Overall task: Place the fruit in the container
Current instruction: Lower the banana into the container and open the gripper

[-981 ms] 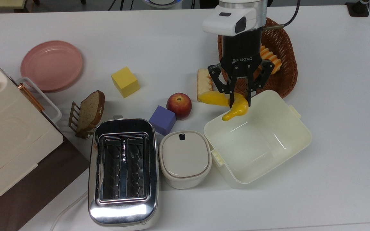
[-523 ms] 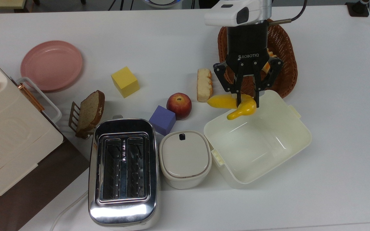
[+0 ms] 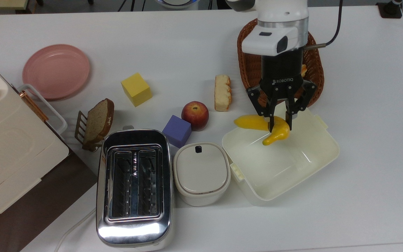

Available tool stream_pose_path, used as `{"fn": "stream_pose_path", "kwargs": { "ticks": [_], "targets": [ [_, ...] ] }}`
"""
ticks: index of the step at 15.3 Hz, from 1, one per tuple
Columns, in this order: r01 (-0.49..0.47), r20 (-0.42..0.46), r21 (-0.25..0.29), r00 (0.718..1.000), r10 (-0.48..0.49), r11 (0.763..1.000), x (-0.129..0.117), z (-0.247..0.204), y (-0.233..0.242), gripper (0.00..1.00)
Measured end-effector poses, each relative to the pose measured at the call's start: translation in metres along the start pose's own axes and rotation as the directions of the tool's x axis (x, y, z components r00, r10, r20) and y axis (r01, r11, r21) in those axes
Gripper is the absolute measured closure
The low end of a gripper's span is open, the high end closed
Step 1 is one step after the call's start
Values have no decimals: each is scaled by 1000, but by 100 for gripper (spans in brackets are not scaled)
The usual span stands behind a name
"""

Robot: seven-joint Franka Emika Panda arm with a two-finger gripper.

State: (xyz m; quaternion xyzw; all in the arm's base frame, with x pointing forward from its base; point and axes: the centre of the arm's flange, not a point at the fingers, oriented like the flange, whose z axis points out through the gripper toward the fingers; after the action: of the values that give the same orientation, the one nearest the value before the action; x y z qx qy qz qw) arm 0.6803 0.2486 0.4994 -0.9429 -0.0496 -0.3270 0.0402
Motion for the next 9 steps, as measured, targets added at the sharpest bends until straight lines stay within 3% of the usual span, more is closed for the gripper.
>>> {"fn": "stream_pose_path", "kwargs": {
  "ticks": [9],
  "targets": [
    [13,-41,-8,999,-13,1000,16,-2,-1,65]
  ]
}}
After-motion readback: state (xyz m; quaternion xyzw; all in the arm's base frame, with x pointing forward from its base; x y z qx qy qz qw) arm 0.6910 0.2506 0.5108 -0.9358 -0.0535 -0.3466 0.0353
